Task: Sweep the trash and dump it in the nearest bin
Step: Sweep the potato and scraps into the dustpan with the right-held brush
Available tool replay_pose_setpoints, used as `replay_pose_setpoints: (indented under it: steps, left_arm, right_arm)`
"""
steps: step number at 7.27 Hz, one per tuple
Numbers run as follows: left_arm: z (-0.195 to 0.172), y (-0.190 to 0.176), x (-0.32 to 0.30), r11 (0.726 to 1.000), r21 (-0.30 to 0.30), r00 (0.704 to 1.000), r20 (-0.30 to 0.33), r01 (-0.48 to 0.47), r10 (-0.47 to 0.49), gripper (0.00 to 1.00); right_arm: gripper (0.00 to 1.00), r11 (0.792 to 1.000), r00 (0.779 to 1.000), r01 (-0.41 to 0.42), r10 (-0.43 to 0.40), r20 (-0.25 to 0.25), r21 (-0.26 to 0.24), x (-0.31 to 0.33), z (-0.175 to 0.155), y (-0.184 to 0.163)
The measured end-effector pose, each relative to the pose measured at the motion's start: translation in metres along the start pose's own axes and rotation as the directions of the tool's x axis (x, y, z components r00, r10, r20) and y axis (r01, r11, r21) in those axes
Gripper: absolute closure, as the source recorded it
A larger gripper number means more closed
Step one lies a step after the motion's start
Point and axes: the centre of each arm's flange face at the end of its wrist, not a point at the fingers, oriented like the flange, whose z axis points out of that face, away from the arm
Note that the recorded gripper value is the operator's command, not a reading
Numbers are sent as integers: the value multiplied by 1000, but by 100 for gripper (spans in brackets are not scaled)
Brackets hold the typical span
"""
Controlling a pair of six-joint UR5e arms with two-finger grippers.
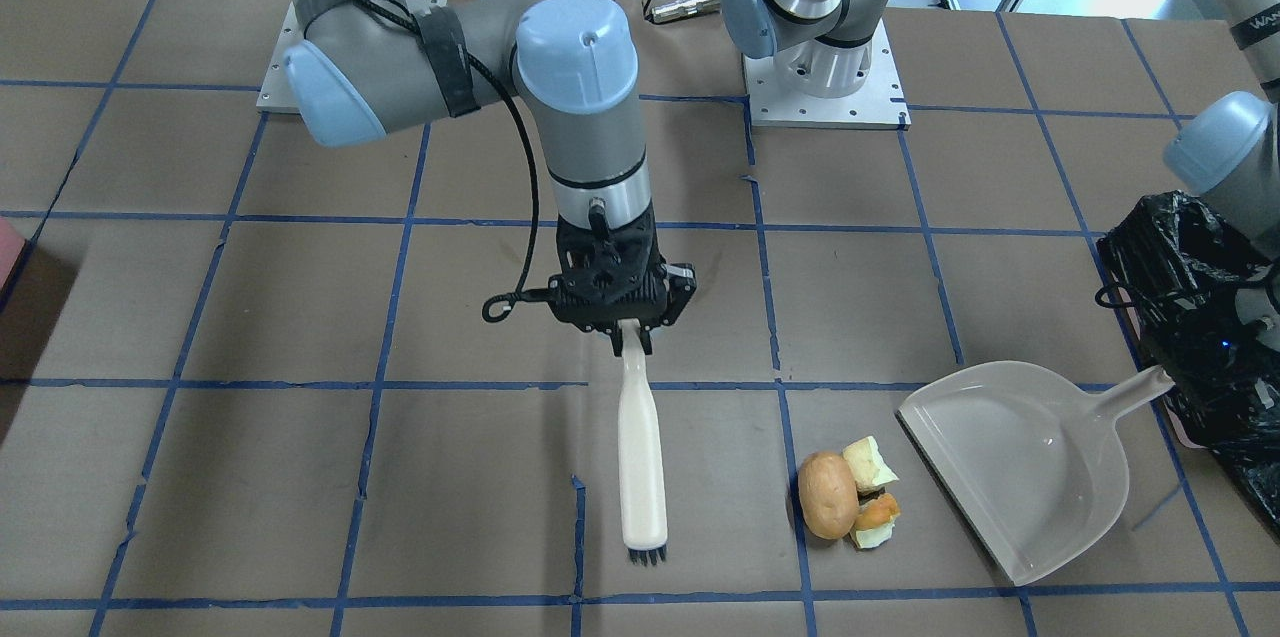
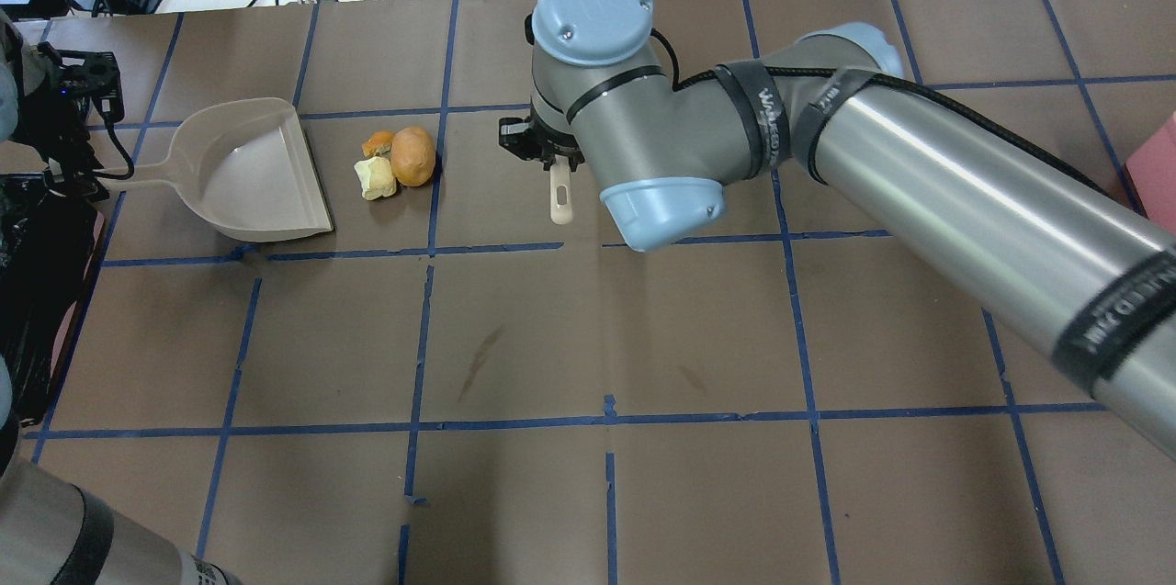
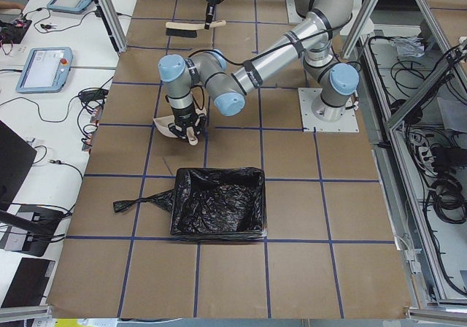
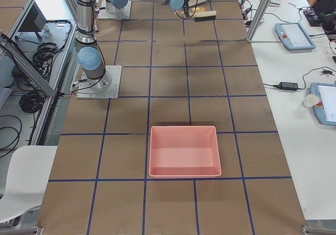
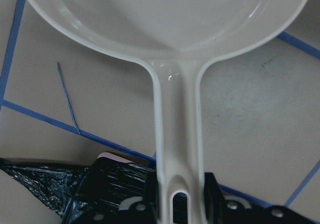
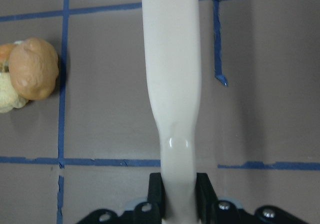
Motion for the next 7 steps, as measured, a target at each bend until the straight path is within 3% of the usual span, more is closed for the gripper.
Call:
replay_pose_setpoints:
  steps: [4,7]
  left_arm:
    - [20,-16,0,998,49,999,-22,-37,38,100]
    - [11,-45,7,992,97,997,-7,-80,81,100]
  right_arm:
    - [91,1000,1000,-2,2,-3,-16,-21,72,-48]
    - [90,1000,1000,-13,12,29,15,-54,105,-82]
